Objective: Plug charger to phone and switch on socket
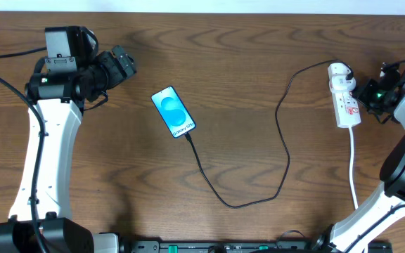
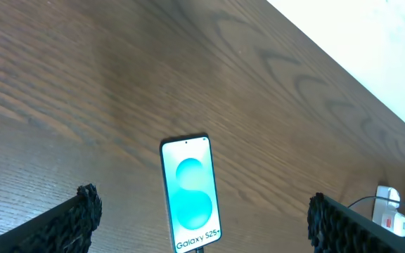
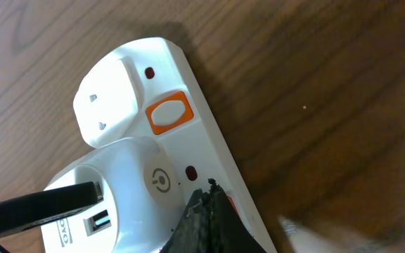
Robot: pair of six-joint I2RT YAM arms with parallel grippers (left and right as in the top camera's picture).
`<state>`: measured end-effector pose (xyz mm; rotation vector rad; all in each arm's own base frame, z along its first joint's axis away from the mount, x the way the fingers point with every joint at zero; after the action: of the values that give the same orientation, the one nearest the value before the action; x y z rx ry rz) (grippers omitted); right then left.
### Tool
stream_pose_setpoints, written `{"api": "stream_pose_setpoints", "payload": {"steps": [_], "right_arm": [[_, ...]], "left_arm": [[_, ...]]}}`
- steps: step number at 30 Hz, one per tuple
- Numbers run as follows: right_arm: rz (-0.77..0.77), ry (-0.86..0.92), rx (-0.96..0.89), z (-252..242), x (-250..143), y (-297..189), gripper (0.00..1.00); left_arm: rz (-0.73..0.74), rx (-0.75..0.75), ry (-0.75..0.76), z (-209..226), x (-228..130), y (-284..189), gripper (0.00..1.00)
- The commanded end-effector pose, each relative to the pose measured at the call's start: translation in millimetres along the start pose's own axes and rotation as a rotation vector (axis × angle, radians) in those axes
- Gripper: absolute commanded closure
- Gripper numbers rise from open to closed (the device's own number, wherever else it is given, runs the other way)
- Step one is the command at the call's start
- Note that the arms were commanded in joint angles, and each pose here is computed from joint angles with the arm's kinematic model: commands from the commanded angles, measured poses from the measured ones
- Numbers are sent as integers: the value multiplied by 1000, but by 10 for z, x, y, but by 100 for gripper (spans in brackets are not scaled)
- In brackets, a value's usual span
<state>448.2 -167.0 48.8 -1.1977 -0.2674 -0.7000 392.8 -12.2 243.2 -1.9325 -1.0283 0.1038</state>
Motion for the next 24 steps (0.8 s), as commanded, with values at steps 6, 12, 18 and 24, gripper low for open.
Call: {"api": "stream_pose_setpoints", "payload": {"steps": [6,12,18,24], "right_arm": [[43,-6,46,73,-134,101,99],[69,-33,74,196,-184,138,99],[93,-57,90,331,-229,188,99],[127,-61,102,427,-300,216,99]], "left_arm": [[4,15,7,37,-15,32,5],[3,15,7,36,-15,32,5],[3,16,7,37,-15,32,5],[3,15,7,37,-14,32,5]]}}
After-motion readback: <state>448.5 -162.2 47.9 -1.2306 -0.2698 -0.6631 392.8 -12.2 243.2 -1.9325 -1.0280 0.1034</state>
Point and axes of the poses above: each gripper's point midway between its finger pads, its own y axis out along the fingers, its own z axis along the line the jaws close on, x = y × z, the point moved 3 cm from there along -y, back along the fingers, and after that the axes turned 13 degrees about -y, right-handed, at the moved point
